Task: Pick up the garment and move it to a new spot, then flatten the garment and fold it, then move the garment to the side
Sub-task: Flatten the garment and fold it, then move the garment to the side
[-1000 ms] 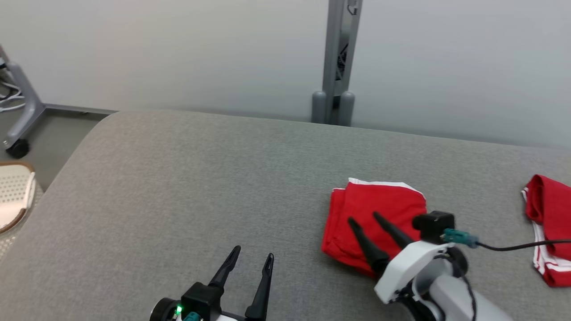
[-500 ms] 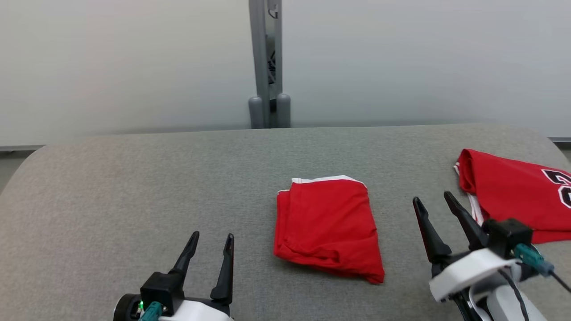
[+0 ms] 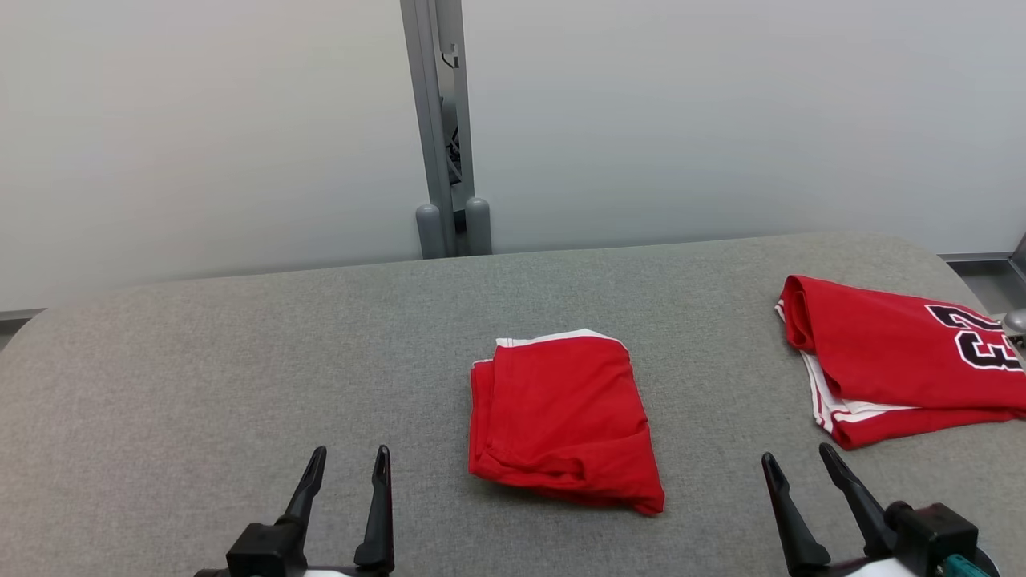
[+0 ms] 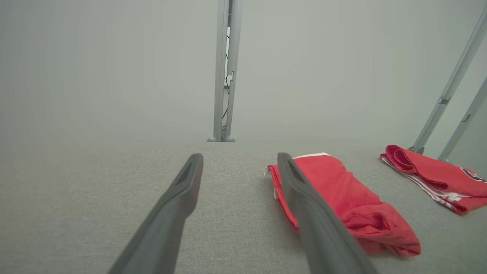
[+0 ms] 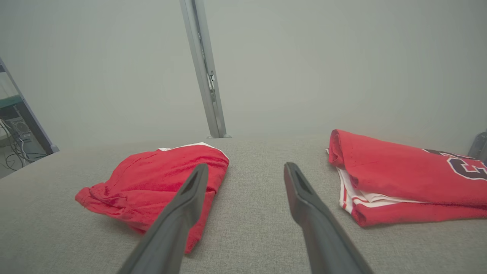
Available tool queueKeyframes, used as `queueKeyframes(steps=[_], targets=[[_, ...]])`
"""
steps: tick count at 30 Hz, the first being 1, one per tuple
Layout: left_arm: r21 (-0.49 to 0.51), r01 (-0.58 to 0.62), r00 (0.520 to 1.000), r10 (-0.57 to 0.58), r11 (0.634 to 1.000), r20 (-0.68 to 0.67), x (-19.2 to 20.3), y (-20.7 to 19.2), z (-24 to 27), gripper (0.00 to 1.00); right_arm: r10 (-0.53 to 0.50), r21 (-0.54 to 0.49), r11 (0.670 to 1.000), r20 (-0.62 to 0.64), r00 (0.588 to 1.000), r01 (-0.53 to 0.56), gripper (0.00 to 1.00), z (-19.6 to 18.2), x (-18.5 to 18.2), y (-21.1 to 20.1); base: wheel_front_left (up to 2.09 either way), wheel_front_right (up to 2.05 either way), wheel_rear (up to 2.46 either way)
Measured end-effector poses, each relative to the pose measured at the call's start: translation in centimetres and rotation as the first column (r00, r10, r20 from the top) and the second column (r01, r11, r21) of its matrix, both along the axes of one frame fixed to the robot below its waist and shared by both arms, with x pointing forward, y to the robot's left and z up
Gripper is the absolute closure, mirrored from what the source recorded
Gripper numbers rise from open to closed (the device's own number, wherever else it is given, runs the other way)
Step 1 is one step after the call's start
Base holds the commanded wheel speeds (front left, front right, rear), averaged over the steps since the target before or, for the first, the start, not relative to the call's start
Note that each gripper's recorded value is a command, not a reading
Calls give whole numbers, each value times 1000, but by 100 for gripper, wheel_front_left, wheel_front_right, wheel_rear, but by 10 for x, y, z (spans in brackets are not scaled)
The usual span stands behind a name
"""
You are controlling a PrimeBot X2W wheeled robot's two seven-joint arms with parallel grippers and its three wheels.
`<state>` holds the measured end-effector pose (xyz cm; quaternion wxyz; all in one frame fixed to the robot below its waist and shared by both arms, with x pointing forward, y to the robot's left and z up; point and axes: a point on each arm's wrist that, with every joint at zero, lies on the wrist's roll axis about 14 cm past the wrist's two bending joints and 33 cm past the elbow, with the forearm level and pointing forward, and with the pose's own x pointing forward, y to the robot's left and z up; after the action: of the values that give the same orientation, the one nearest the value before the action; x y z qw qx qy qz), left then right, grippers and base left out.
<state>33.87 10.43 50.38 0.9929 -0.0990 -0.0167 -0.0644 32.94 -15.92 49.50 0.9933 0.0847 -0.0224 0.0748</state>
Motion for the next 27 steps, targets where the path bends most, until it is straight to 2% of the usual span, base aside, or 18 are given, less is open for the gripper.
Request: queueKeyframes(steps=[8, 20, 24, 27], targets=[[1, 7, 1000, -7, 1000, -4, -5, -4, -4, 0, -25, 17, 1000, -11, 1000, 26, 0, -5, -9, -4, 0, 0, 0], [19, -19, 1000, 19, 1000, -3, -6, 5, -6, 0, 18, 32, 999, -46, 999, -16, 0, -14, -4, 10, 0, 0, 0], [28, -36, 999, 37, 999, -7, -9, 11, -9, 0, 38, 105, 994, -111, 993, -27, 0, -31, 2, 21, 0, 0, 0], [32, -51, 999, 52, 998, -10, -11, 16, -10, 0, 66, 267, 963, -139, 988, -27, 0, -31, 15, 38, 0, 0, 0]])
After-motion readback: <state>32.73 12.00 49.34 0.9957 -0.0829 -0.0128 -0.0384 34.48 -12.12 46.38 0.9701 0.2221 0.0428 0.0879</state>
